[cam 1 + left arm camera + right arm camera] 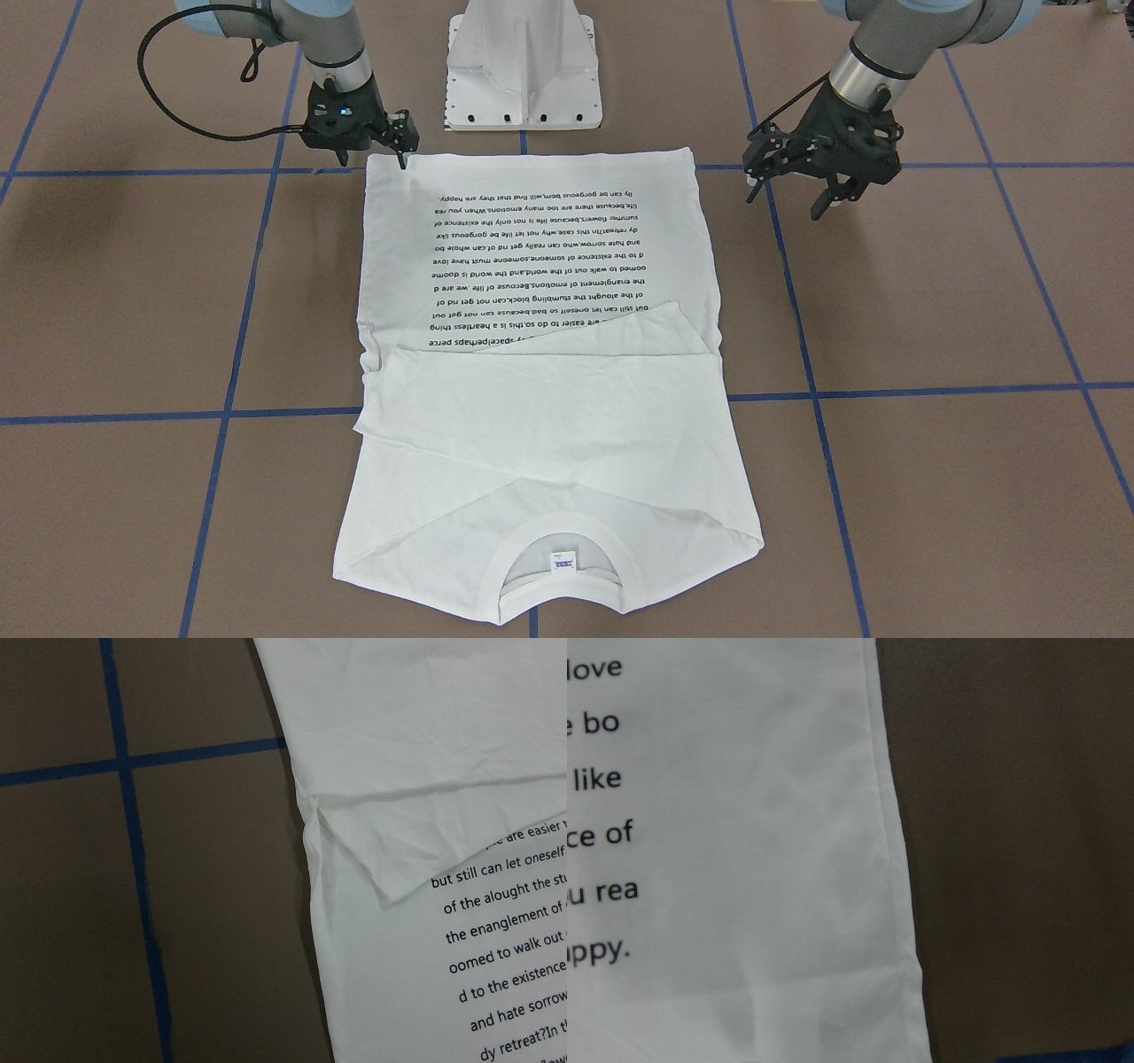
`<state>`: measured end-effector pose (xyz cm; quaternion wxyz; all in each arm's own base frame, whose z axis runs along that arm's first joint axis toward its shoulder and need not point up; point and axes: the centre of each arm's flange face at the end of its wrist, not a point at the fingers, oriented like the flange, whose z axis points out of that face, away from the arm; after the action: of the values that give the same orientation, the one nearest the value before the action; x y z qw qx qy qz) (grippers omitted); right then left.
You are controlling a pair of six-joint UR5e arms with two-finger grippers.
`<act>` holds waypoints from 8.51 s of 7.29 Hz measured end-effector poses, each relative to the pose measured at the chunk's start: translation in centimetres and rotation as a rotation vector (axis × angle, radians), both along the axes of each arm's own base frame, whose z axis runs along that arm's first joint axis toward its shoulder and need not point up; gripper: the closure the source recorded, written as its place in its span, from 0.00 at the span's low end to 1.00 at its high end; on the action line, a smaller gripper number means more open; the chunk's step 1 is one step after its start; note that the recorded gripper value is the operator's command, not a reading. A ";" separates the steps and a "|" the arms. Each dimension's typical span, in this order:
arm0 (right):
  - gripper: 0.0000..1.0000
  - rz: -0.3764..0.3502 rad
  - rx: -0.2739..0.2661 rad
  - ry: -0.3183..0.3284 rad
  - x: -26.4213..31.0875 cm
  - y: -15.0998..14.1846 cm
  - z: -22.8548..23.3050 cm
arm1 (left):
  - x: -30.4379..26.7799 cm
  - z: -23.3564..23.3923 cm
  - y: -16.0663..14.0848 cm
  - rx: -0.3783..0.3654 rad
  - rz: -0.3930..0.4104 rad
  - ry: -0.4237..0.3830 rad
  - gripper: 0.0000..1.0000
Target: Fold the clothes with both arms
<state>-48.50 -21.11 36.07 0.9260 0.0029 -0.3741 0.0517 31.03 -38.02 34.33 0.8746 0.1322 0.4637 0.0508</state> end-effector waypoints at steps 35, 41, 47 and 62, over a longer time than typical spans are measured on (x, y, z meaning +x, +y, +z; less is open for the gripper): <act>1.00 0.159 -0.025 -0.134 3.5 -2.0 -4.5 | 17.1 3.8 19.2 -0.524 -0.100 -0.071 0.14; 1.00 0.173 -0.024 -0.133 3.9 -2.7 -4.4 | 17.7 3.1 18.9 -0.526 -0.109 -0.089 0.23; 1.00 0.179 -0.023 -0.129 4.3 -2.9 -4.5 | 18.2 2.7 18.8 -0.526 -0.113 -0.094 0.91; 1.00 -0.056 -0.178 -0.236 16.8 3.5 -9.2 | 7.4 -10.4 26.0 -0.578 0.039 0.088 1.00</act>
<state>-31.67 -17.64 26.83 0.8733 -0.0957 -0.4740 0.0589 38.47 -12.01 23.96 0.8540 -0.1292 0.4988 -0.0722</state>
